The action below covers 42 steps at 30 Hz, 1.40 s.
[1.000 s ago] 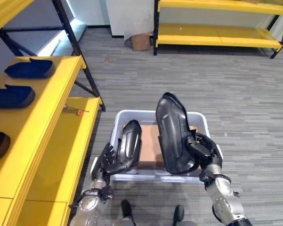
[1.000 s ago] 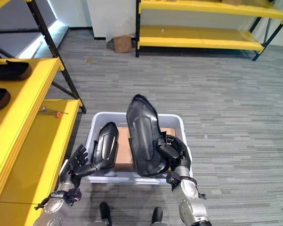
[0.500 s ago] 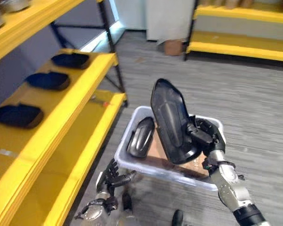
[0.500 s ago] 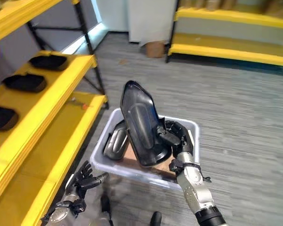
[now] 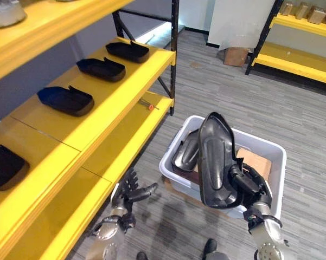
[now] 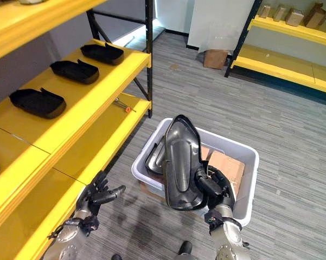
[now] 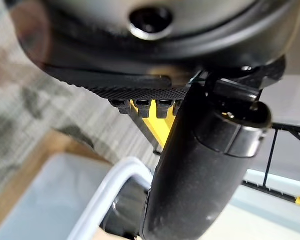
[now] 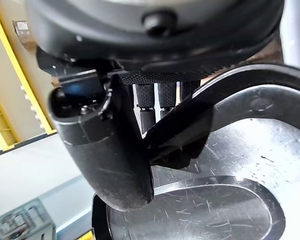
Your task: Move parts from the plastic box to the shelf.
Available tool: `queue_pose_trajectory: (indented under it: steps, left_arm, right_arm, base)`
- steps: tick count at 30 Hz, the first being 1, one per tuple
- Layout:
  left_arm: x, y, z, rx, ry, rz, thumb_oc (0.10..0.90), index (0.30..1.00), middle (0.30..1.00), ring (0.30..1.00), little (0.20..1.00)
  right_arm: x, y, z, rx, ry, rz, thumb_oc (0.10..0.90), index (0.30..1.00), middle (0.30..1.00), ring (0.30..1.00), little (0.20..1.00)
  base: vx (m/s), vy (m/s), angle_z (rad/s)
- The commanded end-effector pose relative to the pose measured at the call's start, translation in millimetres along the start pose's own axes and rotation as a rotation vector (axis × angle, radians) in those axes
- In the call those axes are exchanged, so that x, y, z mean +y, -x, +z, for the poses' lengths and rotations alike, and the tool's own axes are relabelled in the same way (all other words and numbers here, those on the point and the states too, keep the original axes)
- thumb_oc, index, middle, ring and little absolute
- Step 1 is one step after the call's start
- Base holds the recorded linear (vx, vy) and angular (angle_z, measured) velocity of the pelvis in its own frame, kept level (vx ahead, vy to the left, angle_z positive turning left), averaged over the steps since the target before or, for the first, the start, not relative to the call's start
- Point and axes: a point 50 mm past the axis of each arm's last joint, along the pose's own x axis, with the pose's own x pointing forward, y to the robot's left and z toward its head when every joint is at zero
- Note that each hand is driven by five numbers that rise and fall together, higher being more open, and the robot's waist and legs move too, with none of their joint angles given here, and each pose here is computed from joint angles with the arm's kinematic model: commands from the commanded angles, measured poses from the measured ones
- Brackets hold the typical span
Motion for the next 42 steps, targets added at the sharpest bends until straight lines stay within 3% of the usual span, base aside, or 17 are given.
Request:
queue_pose_trajectory:
  steps: [1,10,21,28,35,42]
  left_arm:
    - [-1,0,33,-0.175,0.002,-0.035,0.9,1.0,1.0,1.0,1.0]
    - [7,2,41,-0.2,-0.065,-0.023,0.9,1.0,1.0,1.0,1.0]
    - [-1,-4,45,-0.214,-0.103,-0.058,0.9,1.0,1.0,1.0,1.0]
    - [-19,-5,44,-0.222,-0.078,-0.114,0.9,1.0,1.0,1.0,1.0]
    - [-6,2,38,-0.203,-0.059,-0.075,0.9,1.0,1.0,1.0,1.0]
    - [-11,-1,47,-0.237,-0.035,-0.103,0.9,1.0,1.0,1.0,1.0]
  right_arm:
    - [43,-19,54,-0.257,-0.009,0.215,0.4,0.3,0.3,0.3,0.3]
    - [59,-22,39,-0.198,-0.067,0.25,0.4,0.3,0.3,0.3,0.3]
    - [53,-17,42,-0.209,-0.064,0.269,0.4,0.3,0.3,0.3,0.3]
    - [36,-12,59,-0.289,-0.06,0.204,0.4,0.3,0.3,0.3,0.3]
    - [36,-12,71,-0.339,0.081,0.237,0.4,0.3,0.3,0.3,0.3]
    - [39,-14,87,-0.413,0.079,0.241,0.4,0.3,0.3,0.3,0.3]
  base:
    - [-0.06,0.252,0.04]
    - [-0.03,0.21,0.44]
    - [0.03,0.1,0.64]
    - [0.09,-0.05,0.73]
    - [0.08,-0.071,0.09]
    - [-0.04,-0.005,0.51]
